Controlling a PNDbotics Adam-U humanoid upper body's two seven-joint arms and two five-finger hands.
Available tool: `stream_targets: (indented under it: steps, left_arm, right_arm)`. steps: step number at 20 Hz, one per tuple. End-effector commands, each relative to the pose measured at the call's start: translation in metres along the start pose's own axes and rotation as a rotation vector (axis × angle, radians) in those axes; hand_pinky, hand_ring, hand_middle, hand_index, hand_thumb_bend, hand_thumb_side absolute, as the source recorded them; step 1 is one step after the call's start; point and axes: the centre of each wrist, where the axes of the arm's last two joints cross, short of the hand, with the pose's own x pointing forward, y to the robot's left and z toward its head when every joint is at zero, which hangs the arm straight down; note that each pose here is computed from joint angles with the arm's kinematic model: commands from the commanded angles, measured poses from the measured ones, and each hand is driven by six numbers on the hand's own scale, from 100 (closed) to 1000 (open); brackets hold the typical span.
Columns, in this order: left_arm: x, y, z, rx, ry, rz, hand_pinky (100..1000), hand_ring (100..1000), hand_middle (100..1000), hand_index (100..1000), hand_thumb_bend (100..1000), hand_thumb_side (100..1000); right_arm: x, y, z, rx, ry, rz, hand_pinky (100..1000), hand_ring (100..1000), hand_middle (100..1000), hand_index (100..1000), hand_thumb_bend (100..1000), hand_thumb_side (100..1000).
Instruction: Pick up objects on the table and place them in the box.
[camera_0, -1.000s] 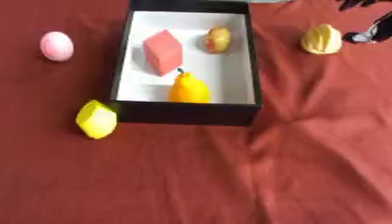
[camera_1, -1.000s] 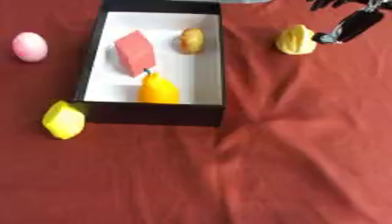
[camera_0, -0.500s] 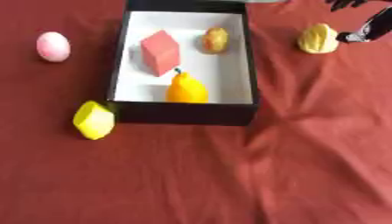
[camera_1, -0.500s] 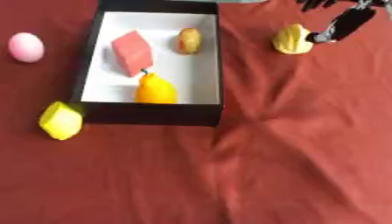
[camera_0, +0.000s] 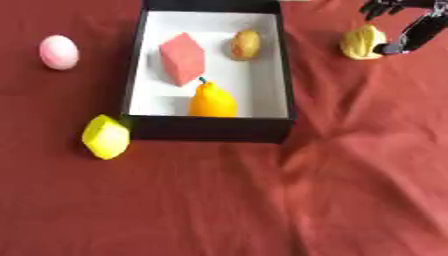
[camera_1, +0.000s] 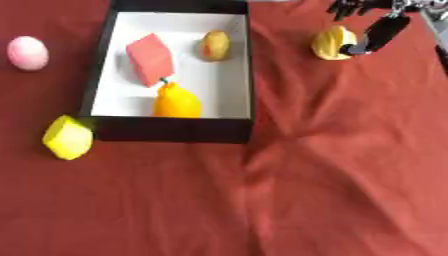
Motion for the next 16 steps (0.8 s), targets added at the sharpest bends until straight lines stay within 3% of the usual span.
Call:
stream_targets:
  steps: [1, 7, 16]
  left_arm:
    - [0.0113, 0.0041, -0.0055, -0.012, -0.035, -0.026, 640, 824, 840, 778, 272, 894]
    - [0.011, 0.0039, -0.0054, -0.015, -0.034, -0.027, 641, 824, 841, 778, 269, 898]
    - [0.0098, 0.0036, -0.0051, -0.018, -0.029, -0.03, 642, 825, 841, 778, 267, 905]
  right_arm:
    - [-0.0024, -0.0113, 0.0075, -0.013, 0.022, 0.027, 927, 927, 826, 934, 349, 100]
    - [-0.0025, -0.0132, 0.0074, -0.044, 0.084, 0.069, 921, 923, 827, 929, 358, 100]
    - [-0.0002, -0.0158, 0.0068, -0.138, 0.1, 0.063, 922, 934, 830, 924, 360, 100]
